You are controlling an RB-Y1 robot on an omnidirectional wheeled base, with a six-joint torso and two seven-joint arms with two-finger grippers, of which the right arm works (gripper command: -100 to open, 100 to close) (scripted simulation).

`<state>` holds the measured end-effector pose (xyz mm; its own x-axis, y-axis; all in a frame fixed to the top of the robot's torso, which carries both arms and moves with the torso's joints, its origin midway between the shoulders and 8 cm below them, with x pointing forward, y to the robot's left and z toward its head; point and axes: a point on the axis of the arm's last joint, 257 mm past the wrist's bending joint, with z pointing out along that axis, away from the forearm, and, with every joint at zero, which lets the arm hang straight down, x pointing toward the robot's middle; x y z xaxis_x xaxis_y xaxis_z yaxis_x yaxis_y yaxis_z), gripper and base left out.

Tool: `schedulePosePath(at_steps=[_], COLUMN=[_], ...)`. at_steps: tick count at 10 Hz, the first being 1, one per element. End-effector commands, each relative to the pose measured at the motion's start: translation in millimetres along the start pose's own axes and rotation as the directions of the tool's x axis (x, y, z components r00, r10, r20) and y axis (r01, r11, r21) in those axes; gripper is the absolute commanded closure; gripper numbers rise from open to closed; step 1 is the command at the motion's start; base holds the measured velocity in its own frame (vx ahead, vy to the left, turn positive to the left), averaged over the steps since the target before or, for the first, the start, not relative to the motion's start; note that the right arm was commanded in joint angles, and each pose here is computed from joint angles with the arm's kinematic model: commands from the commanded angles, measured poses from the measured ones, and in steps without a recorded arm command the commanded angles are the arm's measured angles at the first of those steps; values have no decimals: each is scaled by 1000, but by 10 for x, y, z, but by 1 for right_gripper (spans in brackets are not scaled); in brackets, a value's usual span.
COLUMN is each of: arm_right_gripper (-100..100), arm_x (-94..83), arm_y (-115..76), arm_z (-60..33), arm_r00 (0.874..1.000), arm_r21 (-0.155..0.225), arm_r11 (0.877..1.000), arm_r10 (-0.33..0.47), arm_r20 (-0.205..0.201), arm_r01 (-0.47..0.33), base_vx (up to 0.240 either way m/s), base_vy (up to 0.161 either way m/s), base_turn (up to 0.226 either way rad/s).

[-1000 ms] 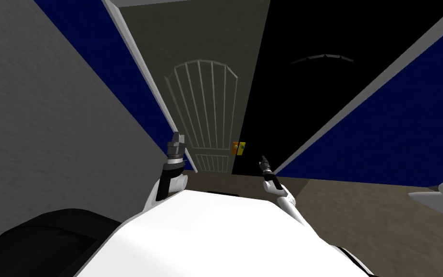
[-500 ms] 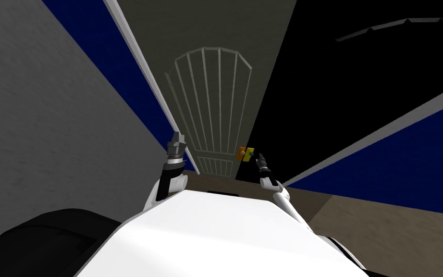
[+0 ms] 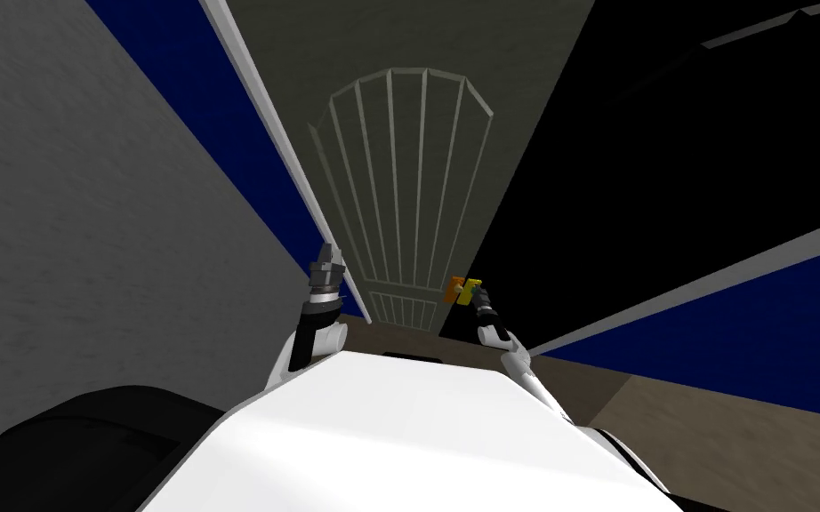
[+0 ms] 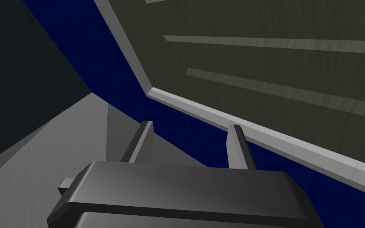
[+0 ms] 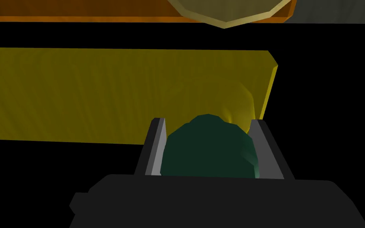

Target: Pull the door open

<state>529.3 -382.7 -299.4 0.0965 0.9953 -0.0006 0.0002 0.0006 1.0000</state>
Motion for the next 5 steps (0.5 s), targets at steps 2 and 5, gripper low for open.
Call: schedulePosePath(at_steps=[2,5], arm_right_gripper=[100,100], arm_x=[-10,-235], arm_y=[-16,-97], arm_z=[-7,-91], arm_r00=[1000,999], arm_r21=[4,26], arm_r11=[1000,1000], arm_r10=[-1,-17], arm_r20=[2,30], arm_r01=[1,16], base_vx=[-16,-37], base_vy=[-8,-23], base_turn=[13,-35])
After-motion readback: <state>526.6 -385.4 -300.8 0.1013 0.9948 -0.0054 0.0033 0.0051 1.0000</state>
